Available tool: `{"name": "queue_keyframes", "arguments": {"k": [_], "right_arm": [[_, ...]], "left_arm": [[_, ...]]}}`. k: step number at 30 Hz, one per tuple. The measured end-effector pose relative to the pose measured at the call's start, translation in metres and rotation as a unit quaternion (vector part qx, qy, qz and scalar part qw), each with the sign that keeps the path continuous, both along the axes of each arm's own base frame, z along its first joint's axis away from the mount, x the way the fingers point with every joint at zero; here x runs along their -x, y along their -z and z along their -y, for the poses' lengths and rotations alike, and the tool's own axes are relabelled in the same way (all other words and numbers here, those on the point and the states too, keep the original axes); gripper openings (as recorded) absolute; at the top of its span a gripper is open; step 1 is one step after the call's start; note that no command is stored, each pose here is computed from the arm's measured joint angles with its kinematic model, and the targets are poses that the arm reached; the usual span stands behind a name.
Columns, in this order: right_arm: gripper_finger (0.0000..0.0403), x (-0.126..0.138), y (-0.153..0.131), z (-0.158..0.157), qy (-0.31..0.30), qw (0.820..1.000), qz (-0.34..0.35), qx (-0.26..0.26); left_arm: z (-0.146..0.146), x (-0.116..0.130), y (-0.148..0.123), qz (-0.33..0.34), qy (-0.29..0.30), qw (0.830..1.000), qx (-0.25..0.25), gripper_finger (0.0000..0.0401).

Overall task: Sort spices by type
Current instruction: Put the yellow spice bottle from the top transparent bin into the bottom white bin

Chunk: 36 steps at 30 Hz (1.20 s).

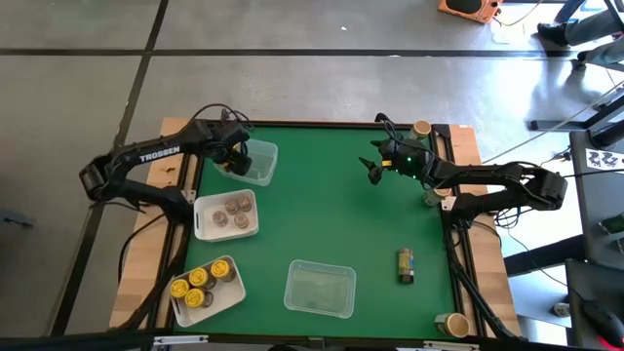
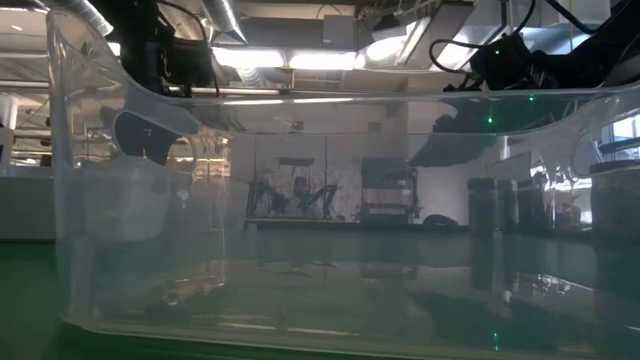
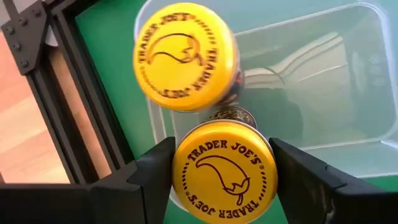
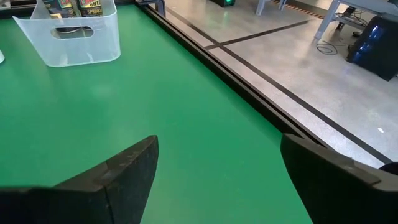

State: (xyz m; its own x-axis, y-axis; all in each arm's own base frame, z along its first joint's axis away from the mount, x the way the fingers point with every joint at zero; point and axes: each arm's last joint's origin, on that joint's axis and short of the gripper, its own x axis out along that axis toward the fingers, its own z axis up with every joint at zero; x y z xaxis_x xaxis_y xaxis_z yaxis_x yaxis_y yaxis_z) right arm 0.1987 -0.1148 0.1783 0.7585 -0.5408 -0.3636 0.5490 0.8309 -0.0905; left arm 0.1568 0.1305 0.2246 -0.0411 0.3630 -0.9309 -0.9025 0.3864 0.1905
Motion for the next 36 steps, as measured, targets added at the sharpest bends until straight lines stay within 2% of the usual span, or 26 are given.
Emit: {"name": "queue_keyframes", "arguments": {"k": [8,14,19,27,32,36], "right_arm": [[0.0337,0.0,-0.001,0.0,0.0,1.0,0.004,0.002],[0.0337,0.0,-0.001,0.0,0.0,1.0,0.005,0.002],[0.0337,0.0,-0.001,0.0,0.0,1.0,0.006,0.002],[0.0337,-0.001,-0.001,0.0,-0.007,1.0,0.008,-0.001],[0.0337,-0.001,-0.002,0.0,-0.007,1.0,0.013,0.002],[0.0337,-0.001,-0.001,0.0,-0.006,1.0,0.011,-0.001]], "left_arm": [[0.012,-0.016,-0.02,0.019,0.035,0.999,-0.012,0.0231],[0.024,-0.034,-0.052,0.061,0.08,0.994,-0.039,0.0229],[0.042,-0.051,-0.082,0.111,0.133,0.983,-0.062,0.0232],[0.083,-0.072,-0.125,0.193,0.247,0.945,-0.093,0.0234],[0.116,-0.087,-0.131,0.214,0.371,0.896,-0.119,0.0234],[0.143,-0.102,-0.13,0.235,0.445,0.854,-0.135,0.0234]]}}
